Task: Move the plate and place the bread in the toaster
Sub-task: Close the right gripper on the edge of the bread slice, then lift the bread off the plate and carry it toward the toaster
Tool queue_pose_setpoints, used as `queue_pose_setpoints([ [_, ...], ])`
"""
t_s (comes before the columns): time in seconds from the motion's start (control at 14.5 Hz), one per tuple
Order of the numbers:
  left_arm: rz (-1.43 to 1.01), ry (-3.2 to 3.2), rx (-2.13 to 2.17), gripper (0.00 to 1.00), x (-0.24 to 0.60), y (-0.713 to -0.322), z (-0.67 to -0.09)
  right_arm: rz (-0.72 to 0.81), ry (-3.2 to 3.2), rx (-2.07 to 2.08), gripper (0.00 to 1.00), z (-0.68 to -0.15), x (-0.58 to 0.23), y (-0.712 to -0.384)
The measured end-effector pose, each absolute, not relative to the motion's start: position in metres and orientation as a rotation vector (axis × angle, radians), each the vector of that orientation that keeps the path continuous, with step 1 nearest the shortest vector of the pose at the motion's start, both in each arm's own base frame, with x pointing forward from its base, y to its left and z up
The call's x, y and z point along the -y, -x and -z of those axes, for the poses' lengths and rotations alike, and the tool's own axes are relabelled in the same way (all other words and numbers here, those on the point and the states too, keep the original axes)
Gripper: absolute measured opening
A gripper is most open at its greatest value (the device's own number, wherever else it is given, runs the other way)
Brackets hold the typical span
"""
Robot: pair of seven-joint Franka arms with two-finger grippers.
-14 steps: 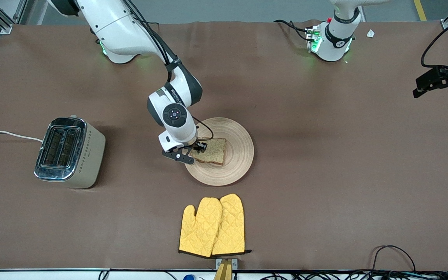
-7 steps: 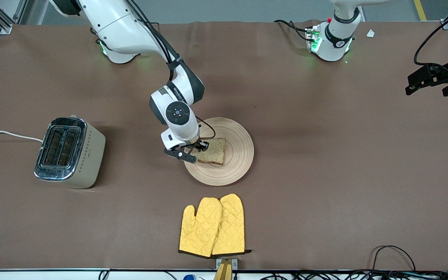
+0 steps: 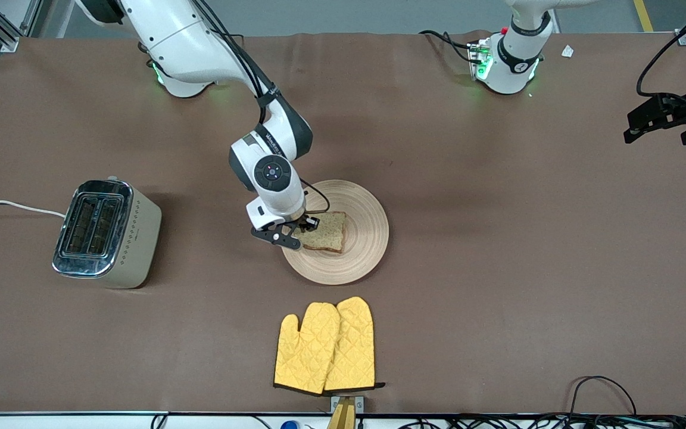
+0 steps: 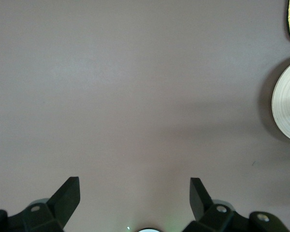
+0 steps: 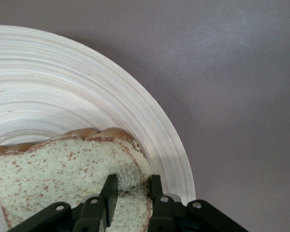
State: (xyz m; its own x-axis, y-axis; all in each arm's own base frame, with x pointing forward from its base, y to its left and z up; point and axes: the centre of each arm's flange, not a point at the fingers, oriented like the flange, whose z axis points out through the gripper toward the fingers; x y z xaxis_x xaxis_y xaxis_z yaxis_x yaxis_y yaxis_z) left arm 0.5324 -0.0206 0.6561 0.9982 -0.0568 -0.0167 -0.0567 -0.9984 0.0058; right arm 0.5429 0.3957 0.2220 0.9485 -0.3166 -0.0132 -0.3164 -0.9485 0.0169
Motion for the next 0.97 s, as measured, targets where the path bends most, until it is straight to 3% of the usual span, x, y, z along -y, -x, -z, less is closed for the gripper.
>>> queue_pose_setpoints([
  [0.41, 0.026, -3.135, 0.089, 1.00, 0.0207, -0.5322, -0.6565, 0.018, -3.085, 0.500, 0.31, -0.2212, -0.3958, -0.5431],
  [0.62, 0.025, -3.135, 0.088, 1.00, 0.0203, -0.5321, -0.6565, 0.015, -3.083, 0.498, 0.06, -0.2211, -0.3957, -0.5431],
  [0.97, 0.025, -3.135, 0.088, 1.00, 0.0203, -0.5321, -0.6566, 0.012, -3.080, 0.510, 0.03, -0.2211, -0.3949, -0.5437],
])
